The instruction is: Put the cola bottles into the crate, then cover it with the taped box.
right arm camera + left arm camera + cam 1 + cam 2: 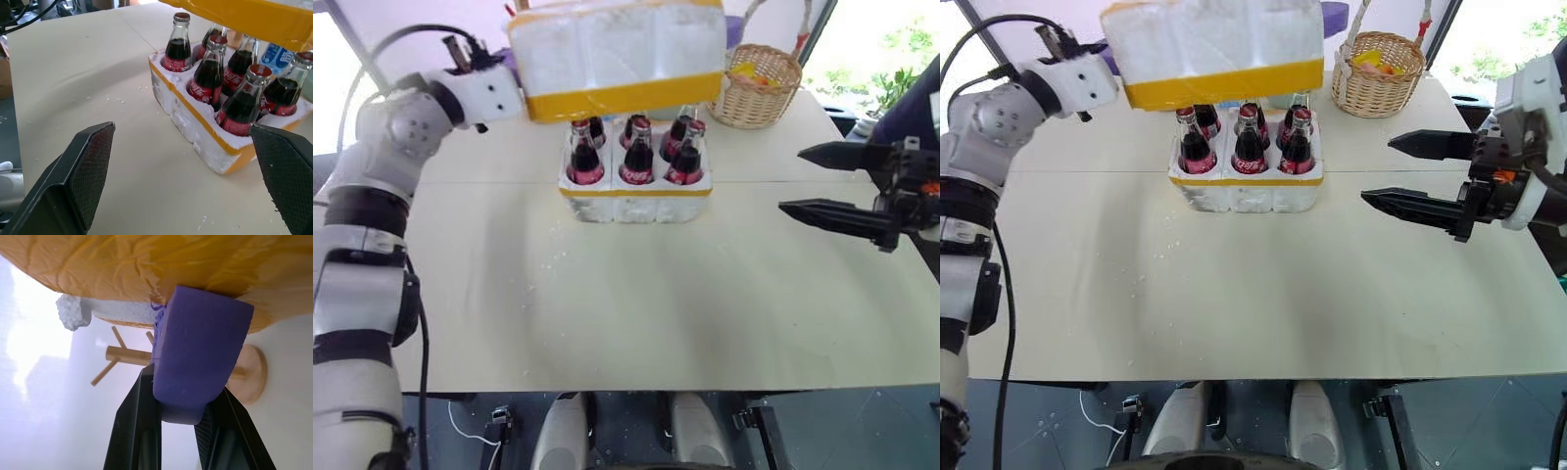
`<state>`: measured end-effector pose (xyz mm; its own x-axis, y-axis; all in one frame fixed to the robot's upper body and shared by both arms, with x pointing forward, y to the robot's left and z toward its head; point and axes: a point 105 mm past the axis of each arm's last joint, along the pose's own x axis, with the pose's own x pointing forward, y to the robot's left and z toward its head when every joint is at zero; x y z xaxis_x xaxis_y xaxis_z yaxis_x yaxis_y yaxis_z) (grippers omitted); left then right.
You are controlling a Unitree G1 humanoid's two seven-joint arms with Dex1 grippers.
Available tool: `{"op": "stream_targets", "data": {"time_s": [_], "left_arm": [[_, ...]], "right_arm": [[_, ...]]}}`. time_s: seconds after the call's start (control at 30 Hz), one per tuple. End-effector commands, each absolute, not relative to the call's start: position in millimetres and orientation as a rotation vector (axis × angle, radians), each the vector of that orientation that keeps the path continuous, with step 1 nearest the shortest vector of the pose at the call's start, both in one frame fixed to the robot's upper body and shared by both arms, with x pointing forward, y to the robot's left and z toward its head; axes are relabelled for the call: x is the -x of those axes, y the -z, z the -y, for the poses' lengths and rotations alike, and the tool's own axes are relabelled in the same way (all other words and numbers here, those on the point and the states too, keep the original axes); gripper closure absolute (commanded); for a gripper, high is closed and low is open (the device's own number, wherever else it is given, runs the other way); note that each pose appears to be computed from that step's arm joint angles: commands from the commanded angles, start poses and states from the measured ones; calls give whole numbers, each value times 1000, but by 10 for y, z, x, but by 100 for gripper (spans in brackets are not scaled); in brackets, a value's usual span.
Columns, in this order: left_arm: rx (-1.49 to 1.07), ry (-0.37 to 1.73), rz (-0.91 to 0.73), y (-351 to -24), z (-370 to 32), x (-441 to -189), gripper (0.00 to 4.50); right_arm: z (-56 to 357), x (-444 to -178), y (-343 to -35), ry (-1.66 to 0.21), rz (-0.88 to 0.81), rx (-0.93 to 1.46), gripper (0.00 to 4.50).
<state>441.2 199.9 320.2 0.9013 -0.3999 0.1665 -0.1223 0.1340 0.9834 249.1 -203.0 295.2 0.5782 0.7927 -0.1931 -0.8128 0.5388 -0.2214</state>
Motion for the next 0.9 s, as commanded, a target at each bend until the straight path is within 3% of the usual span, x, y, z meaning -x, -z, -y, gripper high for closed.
{"op": "stream_targets", "data": {"time_s": [0.03,0.2,0.43,0.53,0.9], "left_arm": [[-1445,183,515,-3299,-1880,-4419,397],[-1293,179,567,-3487,-1857,-4372,397],[-1368,174,621,-3586,-1915,-4203,397],[-1390,198,648,-3479,-1877,-4137,397],[-1525,274,586,-2921,-1588,-4252,397]], "right_arm": [[2058,-2418,-3041,-929,-30,324,0],[2096,-2417,-3005,-896,-33,320,0],[2106,-2427,-2946,-878,-33,306,0],[2108,-2436,-2920,-883,-40,296,0],[2080,-2466,-2870,-898,-55,298,0]]}}
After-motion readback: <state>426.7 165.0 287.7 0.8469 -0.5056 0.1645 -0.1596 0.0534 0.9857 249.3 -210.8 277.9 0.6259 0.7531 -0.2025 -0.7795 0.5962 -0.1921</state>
